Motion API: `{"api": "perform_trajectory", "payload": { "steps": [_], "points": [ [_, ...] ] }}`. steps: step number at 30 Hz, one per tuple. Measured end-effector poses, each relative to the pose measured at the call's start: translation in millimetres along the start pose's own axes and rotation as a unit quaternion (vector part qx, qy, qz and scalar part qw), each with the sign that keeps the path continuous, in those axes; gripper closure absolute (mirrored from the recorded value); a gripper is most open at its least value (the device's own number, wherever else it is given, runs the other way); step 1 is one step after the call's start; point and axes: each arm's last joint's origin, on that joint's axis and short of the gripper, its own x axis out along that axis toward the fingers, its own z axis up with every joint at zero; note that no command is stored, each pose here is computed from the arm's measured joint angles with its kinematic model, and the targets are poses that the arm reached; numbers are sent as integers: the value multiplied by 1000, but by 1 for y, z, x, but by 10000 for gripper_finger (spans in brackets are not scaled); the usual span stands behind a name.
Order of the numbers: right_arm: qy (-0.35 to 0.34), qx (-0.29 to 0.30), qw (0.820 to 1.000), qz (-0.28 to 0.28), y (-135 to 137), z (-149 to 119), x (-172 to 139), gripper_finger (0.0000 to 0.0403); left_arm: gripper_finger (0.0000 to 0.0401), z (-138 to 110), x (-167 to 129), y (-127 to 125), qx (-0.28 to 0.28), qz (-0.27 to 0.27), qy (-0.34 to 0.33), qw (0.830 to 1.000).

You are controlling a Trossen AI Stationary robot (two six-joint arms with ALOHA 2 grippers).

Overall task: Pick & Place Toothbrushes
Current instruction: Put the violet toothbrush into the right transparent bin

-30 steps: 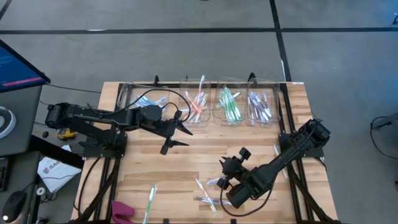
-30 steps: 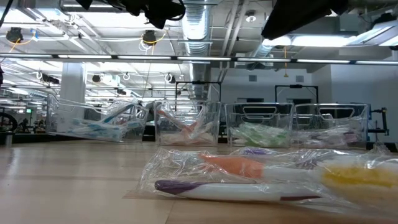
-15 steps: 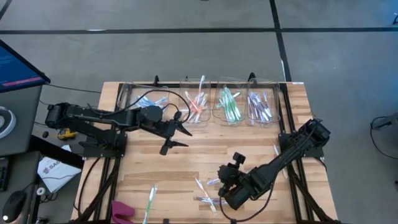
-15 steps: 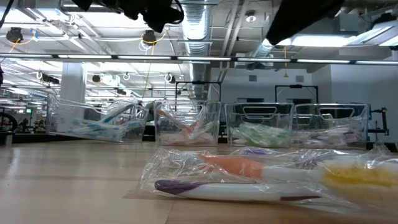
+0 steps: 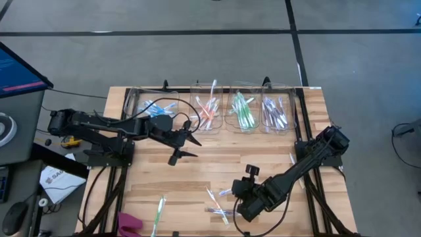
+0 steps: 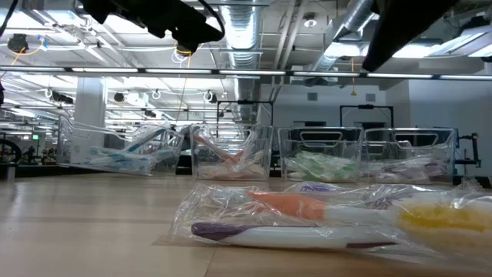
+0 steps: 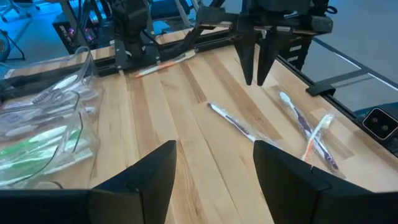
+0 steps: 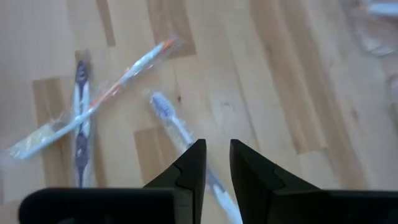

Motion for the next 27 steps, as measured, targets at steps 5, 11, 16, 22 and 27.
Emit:
{"api": "perform_trajectory", "payload": {
  "steps": [5,11,16,22,27],
  "points": [
    [22,-4,1000,3,3,-3,9,327,192,-2,0,0,-1,-1,4,1000],
    [51,3,999,-9,3,-1,33,293,192,-2,0,0,-1,-1,3,1000],
    [81,-1,997,-1,7,-4,53,273,192,-2,0,0,-2,0,2,1000],
    [71,9,997,8,9,-1,54,249,192,-2,0,0,-2,0,2,1000],
    [62,13,998,18,11,0,53,207,192,-2,0,0,-2,0,2,1000]
  ]
}}
